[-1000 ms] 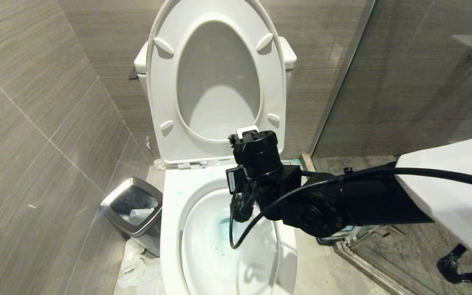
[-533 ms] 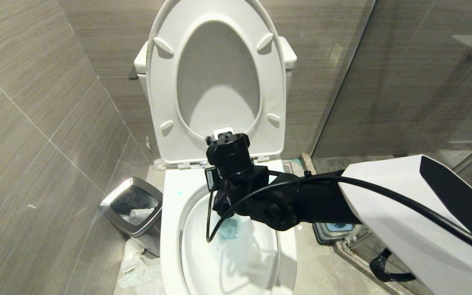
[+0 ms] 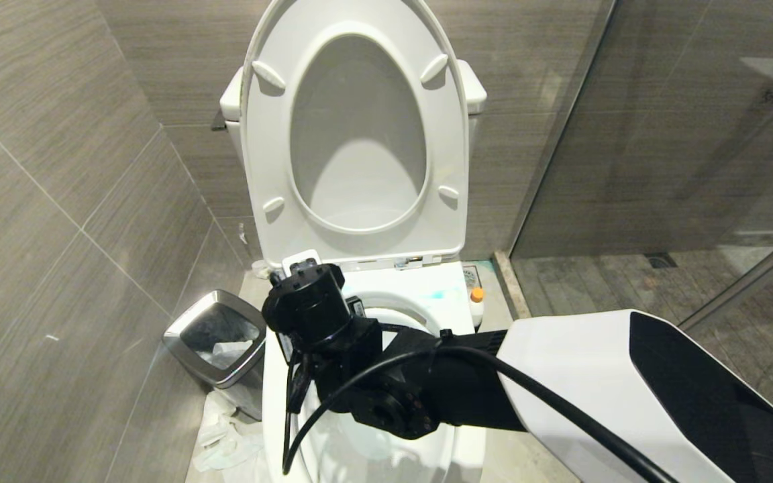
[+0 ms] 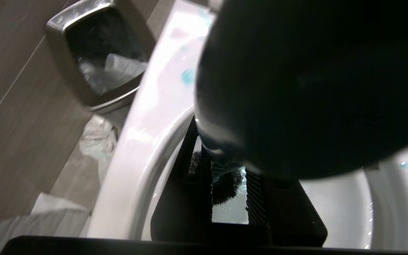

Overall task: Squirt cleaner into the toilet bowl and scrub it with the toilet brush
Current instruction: Scrub the toilet bowl

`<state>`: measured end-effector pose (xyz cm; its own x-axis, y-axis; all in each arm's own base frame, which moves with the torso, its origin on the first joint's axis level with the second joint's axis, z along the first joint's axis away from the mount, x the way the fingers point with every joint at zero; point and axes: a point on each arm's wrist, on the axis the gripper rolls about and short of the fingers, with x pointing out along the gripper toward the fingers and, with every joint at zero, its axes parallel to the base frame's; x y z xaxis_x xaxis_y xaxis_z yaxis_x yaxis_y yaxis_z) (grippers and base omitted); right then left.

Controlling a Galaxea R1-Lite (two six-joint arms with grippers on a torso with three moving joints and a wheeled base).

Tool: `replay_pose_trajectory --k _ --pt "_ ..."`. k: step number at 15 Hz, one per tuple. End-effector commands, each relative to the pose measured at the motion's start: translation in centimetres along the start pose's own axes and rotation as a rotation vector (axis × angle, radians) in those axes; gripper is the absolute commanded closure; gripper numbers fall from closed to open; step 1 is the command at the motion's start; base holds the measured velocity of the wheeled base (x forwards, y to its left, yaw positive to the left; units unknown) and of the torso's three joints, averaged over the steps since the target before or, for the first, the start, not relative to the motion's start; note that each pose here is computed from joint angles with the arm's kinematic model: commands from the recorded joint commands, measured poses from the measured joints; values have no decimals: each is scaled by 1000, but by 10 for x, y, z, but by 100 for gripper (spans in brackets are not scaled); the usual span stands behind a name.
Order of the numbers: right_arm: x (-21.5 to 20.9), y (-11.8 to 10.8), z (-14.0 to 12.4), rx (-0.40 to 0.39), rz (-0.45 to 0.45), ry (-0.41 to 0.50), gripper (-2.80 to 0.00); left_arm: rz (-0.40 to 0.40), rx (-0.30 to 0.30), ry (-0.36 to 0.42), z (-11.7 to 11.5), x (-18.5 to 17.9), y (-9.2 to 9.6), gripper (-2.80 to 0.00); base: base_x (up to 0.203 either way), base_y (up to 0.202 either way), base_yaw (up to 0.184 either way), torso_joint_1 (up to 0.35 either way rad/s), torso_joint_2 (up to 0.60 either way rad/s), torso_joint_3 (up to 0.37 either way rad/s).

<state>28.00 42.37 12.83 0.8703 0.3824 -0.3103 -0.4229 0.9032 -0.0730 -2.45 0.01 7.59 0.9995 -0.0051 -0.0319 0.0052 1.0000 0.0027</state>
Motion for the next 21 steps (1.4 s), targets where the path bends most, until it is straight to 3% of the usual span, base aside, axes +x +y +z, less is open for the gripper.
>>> replay_pose_trajectory --k 1,5,12,18,21 --pt "-19 9 0 -12 28 9 0 0 0 2 0 0 0 0 0 0 0 0 0 0" --pt "-65 6 -13 -31 65 86 0 0 0 2 0 0 0 0 0 0 0 0 0 0" --pt "-134 -54 -45 -43 51 135 0 -1 0 3 0 0 0 0 0 0 0 0 0 0" --pt "-130 -121 -20 46 -95 73 0 0 0 2 0 0 0 0 0 0 0 0 0 0" --pt "-113 -131 -7 67 -132 42 0 -1 0 2 0 0 0 0 0 0 0 0 0 0"
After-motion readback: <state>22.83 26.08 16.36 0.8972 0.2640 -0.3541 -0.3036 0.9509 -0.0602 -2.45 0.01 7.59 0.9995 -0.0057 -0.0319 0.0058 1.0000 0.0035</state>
